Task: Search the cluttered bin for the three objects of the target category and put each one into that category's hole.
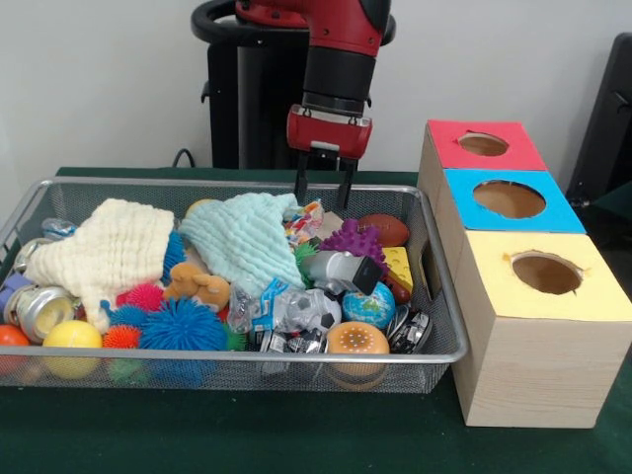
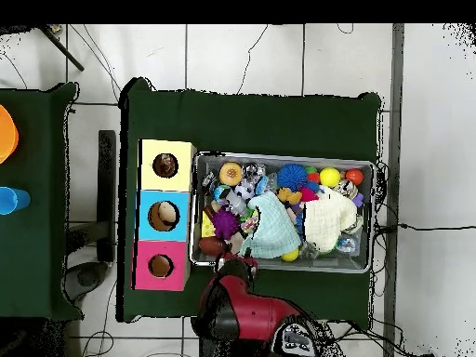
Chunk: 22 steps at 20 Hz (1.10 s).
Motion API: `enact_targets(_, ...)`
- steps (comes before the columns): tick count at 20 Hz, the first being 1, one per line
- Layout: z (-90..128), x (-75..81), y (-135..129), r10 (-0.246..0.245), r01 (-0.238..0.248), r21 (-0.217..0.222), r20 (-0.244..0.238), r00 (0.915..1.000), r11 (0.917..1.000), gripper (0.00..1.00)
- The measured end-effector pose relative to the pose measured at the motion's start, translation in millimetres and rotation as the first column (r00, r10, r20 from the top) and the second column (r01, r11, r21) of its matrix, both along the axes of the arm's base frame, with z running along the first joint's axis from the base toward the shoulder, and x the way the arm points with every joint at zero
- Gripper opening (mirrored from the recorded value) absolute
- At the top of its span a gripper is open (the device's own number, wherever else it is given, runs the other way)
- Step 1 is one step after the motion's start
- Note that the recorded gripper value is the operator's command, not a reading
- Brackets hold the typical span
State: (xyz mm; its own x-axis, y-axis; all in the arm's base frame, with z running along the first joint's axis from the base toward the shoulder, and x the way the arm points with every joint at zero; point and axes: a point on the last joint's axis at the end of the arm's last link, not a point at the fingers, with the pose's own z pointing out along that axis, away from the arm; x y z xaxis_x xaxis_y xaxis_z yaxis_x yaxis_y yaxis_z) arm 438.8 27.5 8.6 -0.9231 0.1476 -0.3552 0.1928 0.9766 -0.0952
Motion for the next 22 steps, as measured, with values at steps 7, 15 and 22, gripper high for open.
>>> enact_targets(7,-1.8,-1.4,-1.6,-0.004,0.004,0.001,-0.005,1.0,1.0,1.0)
enact_targets(15,-0.5,1.6,-1.8,-0.001,0.001,-0.001,0.019,0.9998,1.0,1.0)
enact_targets(22,4.5,13.6,-1.8,0.013,-0.013,-0.008,0.114,0.9933,0.9999,1.0)
